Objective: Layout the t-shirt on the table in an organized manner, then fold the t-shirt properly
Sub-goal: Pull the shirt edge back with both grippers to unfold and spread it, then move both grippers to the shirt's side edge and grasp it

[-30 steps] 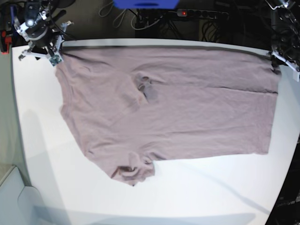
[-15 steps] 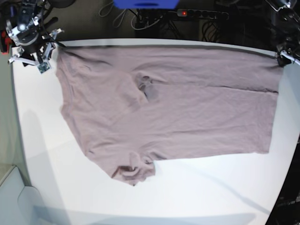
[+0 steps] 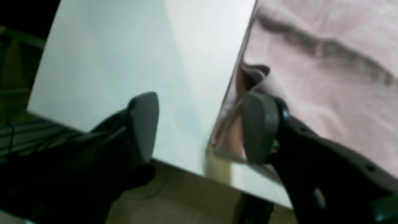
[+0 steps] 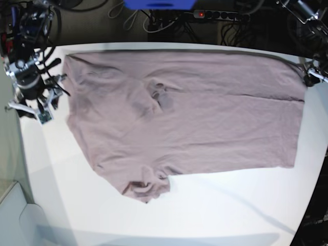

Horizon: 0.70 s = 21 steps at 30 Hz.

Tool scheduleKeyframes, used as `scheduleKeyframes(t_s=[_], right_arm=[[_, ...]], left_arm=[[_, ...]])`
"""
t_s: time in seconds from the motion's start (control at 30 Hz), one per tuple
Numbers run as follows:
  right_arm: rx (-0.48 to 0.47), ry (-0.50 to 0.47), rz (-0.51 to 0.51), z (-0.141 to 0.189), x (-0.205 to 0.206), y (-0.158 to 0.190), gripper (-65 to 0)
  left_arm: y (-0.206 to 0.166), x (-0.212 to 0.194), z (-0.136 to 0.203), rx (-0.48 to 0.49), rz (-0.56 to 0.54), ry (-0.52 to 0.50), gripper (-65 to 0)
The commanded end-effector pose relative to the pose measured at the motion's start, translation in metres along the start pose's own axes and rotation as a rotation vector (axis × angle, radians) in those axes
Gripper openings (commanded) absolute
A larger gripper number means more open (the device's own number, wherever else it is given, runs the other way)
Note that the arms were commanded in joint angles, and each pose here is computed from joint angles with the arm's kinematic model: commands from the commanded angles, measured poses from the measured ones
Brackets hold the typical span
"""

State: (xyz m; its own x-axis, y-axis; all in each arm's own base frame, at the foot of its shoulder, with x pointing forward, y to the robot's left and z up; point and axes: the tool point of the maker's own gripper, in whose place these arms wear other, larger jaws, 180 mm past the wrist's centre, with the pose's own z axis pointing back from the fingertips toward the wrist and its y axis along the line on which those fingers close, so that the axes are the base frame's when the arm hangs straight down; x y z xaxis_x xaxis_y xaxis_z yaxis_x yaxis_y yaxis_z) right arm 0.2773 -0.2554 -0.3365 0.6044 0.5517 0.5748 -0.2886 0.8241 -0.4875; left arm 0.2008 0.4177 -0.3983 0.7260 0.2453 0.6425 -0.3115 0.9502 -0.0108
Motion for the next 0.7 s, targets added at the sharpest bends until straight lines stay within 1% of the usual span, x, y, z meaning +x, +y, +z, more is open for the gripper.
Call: scheduleKeyframes(t_s=[0.0,0.1,0.13,0.2,0.33,0.43,0.57,0.67], right_arm=[[-0.009,-0.059,0.004,-0.005,0.020,-0.006,-27.7],[0.028,-0.120,-0.011,-0.034,0.059,-0.006,-27.3],[0.050,-0.124,-0.021,-0.046,0.068,-0.004,-26.4],[0.087,-0.131,-0.043,-0.070,0.087,-0.004,-24.8],[0.167,-0.112,-0.103,-0.112,0.113,-0.006,-24.7],[0.230,-0.087,-0.135,-0.135,0.127,-0.002,-24.8],[0.311,-0.134,-0.197,-0.156,0.152,0.006,-24.8],[0.352,-0.158,-0.230,-0.163,0.155,0.017,-24.8]], left_arm=[[0.006,0.020,0.005,0.012,-0.010,-0.059,-23.8],[0.005,0.025,0.005,0.010,-0.005,-0.071,-22.7],[0.005,0.023,0.005,0.010,-0.004,-0.068,-20.2],[0.006,0.021,0.005,0.014,-0.004,-0.063,-13.4],[0.003,0.007,0.004,0.008,0.000,-0.035,-0.7],[0.004,0.003,0.005,0.010,0.002,-0.028,0.0],[0.006,0.004,0.006,0.014,0.000,-0.029,0.0],[0.007,0.004,0.007,0.016,-0.002,-0.030,0.0]])
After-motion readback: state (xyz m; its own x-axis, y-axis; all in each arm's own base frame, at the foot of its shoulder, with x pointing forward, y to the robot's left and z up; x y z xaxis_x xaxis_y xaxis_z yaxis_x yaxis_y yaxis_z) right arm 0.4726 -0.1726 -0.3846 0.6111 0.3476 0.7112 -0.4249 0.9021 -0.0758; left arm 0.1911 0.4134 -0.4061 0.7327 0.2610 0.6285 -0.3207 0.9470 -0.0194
